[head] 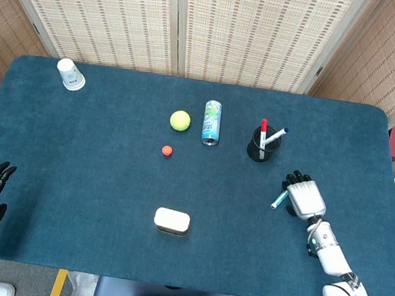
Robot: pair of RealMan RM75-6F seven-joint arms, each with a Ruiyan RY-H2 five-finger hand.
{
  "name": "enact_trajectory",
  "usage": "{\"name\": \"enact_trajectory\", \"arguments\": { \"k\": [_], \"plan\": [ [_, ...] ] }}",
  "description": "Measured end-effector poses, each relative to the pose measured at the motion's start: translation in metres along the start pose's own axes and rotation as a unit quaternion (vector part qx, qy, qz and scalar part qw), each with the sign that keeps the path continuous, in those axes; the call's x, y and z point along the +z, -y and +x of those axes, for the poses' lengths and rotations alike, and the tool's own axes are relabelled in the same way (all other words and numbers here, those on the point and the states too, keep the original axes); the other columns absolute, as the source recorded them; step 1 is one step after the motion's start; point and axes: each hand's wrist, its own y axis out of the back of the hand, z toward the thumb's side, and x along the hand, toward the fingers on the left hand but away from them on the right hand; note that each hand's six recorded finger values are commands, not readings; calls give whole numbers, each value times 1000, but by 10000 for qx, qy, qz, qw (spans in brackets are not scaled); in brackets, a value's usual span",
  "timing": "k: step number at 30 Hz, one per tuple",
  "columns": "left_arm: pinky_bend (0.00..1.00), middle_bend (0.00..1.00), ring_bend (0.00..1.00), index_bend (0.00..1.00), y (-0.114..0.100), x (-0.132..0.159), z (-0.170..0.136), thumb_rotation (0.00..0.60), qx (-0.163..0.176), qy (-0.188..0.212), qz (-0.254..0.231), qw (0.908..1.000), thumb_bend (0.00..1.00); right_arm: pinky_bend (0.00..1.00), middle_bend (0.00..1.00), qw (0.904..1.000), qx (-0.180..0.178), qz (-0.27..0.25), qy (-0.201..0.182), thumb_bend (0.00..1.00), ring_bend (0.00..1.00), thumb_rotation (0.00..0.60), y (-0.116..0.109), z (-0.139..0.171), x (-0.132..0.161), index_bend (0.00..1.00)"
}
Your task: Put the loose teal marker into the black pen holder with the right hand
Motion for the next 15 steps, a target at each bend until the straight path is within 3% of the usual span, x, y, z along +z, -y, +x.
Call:
{"name": "enact_trajectory", "arguments": {
  "k": [4,15],
  "plan": [
    [350,0,66,22,0,0,1,600,-6,-3,6,10000,448,292,278,10000,36,-27,-2,139,165,600,4,-4,4,458],
    [349,0,66,22,0,0,0,600,3,10,-3,10000,448,411,408,9999,-87,48,47,179,336,600,6,-5,6,609]
  ]
}}
